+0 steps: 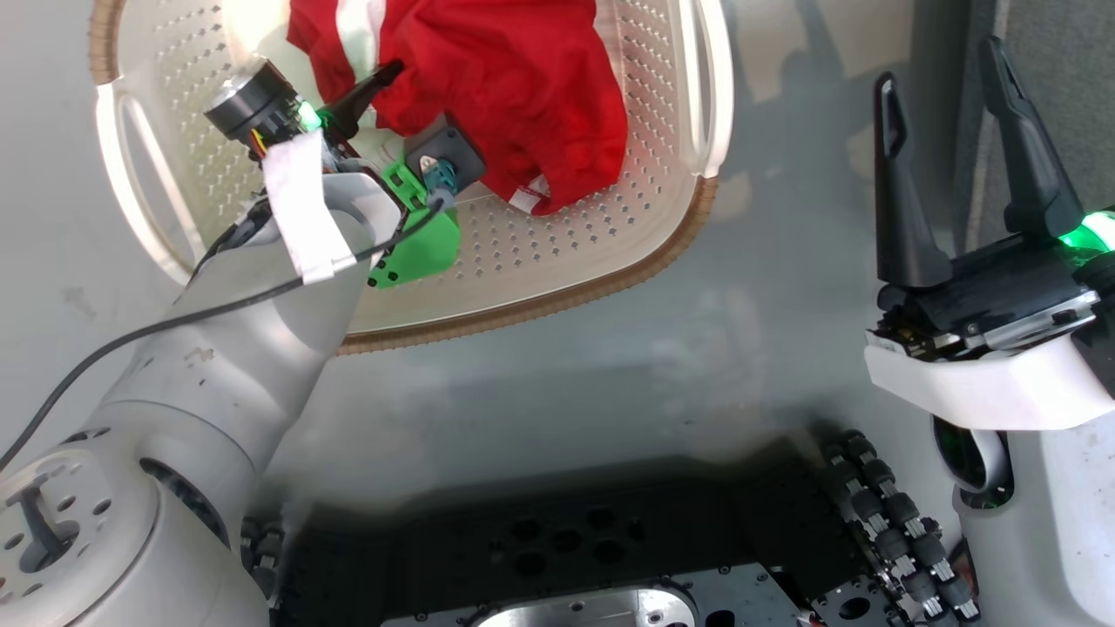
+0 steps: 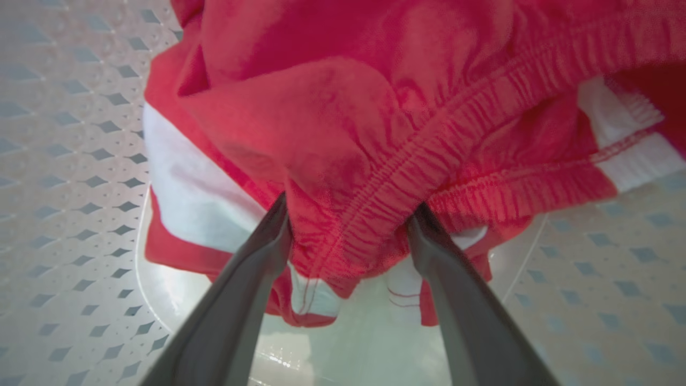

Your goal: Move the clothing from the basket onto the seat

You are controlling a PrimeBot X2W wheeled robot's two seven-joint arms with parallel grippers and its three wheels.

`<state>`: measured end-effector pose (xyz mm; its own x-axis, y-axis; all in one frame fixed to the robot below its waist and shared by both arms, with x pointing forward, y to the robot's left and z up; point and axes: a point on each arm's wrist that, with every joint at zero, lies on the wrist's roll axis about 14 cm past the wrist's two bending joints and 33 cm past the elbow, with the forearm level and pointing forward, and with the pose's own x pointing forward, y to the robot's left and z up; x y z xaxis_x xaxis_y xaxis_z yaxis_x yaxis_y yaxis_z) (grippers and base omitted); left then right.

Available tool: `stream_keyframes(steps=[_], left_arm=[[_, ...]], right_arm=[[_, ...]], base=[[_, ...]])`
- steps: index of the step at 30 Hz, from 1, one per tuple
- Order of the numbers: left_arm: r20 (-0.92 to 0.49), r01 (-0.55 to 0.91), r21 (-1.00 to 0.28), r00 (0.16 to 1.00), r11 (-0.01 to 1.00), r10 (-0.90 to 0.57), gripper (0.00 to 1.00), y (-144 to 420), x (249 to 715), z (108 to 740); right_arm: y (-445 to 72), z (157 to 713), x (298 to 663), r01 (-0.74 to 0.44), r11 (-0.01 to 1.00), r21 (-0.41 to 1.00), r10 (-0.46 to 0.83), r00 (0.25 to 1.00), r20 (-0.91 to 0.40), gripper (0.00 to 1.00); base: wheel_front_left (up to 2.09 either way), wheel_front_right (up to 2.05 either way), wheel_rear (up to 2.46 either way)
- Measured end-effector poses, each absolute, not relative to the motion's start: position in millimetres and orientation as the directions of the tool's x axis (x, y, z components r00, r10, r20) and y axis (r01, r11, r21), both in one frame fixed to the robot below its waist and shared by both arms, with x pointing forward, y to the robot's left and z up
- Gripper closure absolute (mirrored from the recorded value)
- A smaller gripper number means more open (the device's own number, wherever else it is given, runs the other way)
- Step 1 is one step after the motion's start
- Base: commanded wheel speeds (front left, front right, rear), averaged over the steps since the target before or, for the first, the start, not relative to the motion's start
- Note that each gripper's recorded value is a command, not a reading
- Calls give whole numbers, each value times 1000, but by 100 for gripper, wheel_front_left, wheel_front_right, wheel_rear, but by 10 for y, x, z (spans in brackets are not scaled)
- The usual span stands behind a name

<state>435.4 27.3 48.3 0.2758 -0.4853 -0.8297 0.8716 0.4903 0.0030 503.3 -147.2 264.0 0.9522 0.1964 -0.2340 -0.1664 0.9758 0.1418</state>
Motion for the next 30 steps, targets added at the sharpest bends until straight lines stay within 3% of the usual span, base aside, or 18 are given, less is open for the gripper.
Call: stream_keyframes(steps=[8,9,10,23,30], left_arm=[[-850,865,-43,231,500,-473,0,235,4345,426],[-857,866,-52,217,498,-467,59,241,4328,415],[-859,865,-51,217,499,-464,100,249,4331,411],[-811,854,-10,297,520,-504,100,236,4447,578],[-768,775,-70,360,629,-529,100,140,4352,896]], right_arm=[[-1497,2646,4946,-163,977,141,195,946,-258,0],[-1503,2651,4943,-164,977,138,195,946,-259,0],[-1508,2654,4938,-164,977,138,196,946,-260,0],[-1480,2821,5138,-181,974,135,204,961,-189,0],[-1400,3016,5232,-190,969,154,213,966,-146,0]], base=[[0,0,0],[0,0,0],[0,0,0],[0,0,0],[0,0,0]])
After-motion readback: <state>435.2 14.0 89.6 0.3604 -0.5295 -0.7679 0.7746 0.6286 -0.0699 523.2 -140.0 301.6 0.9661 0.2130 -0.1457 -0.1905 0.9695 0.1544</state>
